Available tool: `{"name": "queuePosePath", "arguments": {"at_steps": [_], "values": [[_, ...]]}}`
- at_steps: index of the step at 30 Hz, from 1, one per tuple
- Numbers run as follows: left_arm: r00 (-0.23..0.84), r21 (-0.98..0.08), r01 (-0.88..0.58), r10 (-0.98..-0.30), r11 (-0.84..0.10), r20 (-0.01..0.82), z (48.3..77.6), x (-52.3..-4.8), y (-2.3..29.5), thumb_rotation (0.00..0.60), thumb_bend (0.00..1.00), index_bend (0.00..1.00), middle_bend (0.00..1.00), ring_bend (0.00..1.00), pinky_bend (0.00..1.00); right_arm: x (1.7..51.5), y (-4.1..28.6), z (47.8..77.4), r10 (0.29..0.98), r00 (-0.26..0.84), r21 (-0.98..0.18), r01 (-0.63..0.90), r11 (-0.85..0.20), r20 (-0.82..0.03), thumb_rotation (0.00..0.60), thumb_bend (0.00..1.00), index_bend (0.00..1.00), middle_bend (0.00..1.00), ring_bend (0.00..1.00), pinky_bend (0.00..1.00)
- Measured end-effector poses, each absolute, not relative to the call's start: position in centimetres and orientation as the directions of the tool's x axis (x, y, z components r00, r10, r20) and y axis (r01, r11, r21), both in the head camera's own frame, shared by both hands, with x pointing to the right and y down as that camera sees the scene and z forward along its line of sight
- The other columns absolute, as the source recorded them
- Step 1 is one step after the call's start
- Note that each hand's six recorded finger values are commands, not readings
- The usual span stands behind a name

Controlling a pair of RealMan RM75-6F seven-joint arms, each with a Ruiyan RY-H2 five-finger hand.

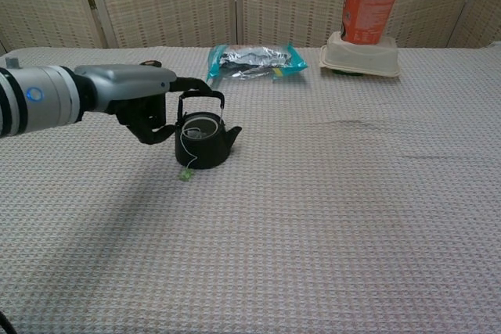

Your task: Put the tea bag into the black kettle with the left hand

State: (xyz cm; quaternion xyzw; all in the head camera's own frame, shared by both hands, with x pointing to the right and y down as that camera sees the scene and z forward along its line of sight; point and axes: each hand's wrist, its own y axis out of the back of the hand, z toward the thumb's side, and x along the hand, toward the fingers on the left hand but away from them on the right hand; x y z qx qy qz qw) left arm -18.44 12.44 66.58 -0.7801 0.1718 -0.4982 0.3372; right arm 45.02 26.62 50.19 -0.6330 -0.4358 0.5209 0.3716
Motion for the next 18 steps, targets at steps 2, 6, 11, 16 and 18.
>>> {"name": "queuePosePath", "arguments": {"at_steps": [2, 6, 11, 16, 18], "values": [[0.456, -0.722, 0.025, -0.635, -0.692, 0.624, 64.4, -18.9, 12.2, 0.600, 0.58, 0.01, 1.00, 1.00, 1.00, 45.0, 26.7, 50.1, 0.939, 0.082, -0.924, 0.167, -0.344, -0.335, 0.600, 0.27, 0.00, 0.00, 0.00, 0.00], [0.457, -0.772, -0.071, -0.708, -0.632, 0.538, 60.1, -21.4, 11.9, 0.600, 0.50, 0.00, 0.91, 0.89, 1.00, 45.2, 26.9, 49.8, 0.940, 0.088, -0.924, 0.172, -0.341, -0.330, 0.600, 0.27, 0.00, 0.00, 0.00, 0.00], [0.418, -0.791, -0.223, -0.789, -0.570, 0.451, 55.9, -27.8, 13.3, 0.600, 0.42, 0.00, 0.36, 0.43, 0.79, 45.1, 27.0, 49.9, 0.937, 0.096, -0.922, 0.171, -0.348, -0.336, 0.600, 0.27, 0.00, 0.00, 0.00, 0.00], [0.348, -0.757, -0.311, -0.810, -0.574, 0.472, 53.9, -35.1, 18.6, 0.600, 0.38, 0.00, 0.00, 0.02, 0.40, 44.9, 26.8, 50.7, 0.926, 0.101, -0.913, 0.158, -0.377, -0.365, 0.600, 0.27, 0.00, 0.00, 0.00, 0.00], [0.317, -0.753, -0.323, -0.815, -0.573, 0.485, 53.7, -36.8, 20.3, 0.600, 0.37, 0.00, 0.00, 0.00, 0.34, 44.8, 26.6, 51.2, 0.917, 0.101, -0.906, 0.149, -0.397, -0.385, 0.600, 0.28, 0.00, 0.00, 0.00, 0.00]]}}
